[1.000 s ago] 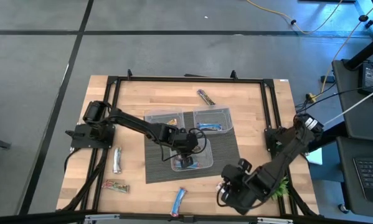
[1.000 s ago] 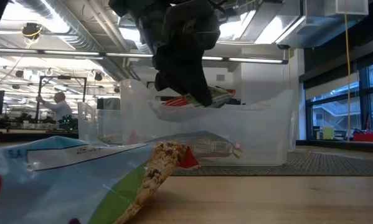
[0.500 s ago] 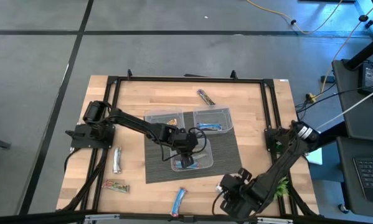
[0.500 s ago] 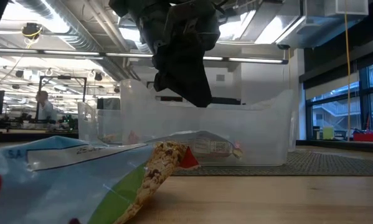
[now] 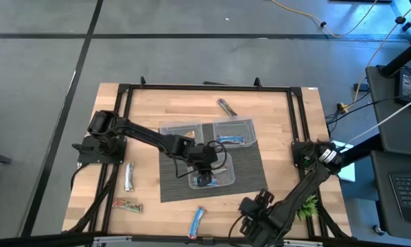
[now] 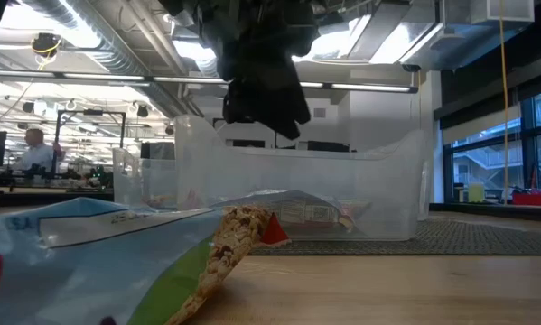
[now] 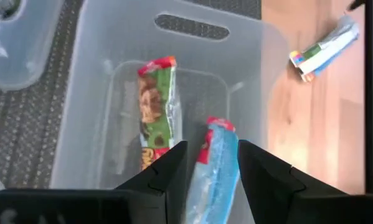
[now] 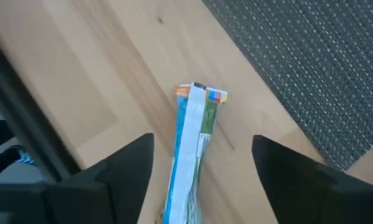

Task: Pick and place Granola Bars by type
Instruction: Put the yellow granola bar into the top left transparent bin

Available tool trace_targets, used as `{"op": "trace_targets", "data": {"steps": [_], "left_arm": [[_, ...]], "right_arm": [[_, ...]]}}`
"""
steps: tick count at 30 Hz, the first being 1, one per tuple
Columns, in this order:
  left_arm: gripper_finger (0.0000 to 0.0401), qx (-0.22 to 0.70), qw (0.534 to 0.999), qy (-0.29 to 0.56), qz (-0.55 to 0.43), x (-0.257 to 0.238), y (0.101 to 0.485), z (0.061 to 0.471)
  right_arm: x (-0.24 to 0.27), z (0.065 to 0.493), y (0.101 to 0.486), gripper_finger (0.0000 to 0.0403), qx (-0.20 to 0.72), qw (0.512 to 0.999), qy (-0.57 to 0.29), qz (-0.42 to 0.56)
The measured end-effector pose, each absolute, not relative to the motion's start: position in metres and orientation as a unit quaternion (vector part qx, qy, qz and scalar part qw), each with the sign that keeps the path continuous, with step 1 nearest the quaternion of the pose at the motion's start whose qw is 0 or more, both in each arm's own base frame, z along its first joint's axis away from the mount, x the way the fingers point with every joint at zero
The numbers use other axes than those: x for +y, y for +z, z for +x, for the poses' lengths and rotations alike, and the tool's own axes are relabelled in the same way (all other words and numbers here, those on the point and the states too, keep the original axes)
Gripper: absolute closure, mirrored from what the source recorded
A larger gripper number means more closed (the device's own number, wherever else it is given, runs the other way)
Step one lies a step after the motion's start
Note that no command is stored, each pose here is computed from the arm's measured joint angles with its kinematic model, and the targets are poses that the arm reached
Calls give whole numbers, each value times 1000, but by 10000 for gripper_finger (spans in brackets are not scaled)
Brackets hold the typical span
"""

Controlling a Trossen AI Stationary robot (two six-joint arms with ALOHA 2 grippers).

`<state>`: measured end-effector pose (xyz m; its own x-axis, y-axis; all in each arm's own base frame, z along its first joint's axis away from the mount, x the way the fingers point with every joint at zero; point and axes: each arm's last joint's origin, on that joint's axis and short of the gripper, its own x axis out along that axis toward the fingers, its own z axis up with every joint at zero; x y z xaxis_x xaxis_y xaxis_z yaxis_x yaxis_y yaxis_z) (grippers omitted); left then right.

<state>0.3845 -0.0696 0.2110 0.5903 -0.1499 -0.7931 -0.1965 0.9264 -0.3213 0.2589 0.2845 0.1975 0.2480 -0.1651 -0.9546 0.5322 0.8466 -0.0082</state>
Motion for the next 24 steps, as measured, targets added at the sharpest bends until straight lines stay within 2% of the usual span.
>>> {"op": "trace_targets", "data": {"steps": [9, 17, 20, 24], "left_arm": [[269, 455, 870, 3, -191, -80, 213, 382], [267, 462, 863, -32, -200, -87, 219, 376], [269, 468, 860, -44, -200, -89, 220, 375], [268, 480, 853, -55, -201, -93, 221, 371]], "right_arm": [[294, 262, 167, 115, 622, 733, -223, 161], [302, 267, 141, 118, 640, 717, -218, 170], [303, 268, 139, 134, 640, 716, -217, 174], [303, 269, 139, 176, 639, 714, -222, 180]]}}
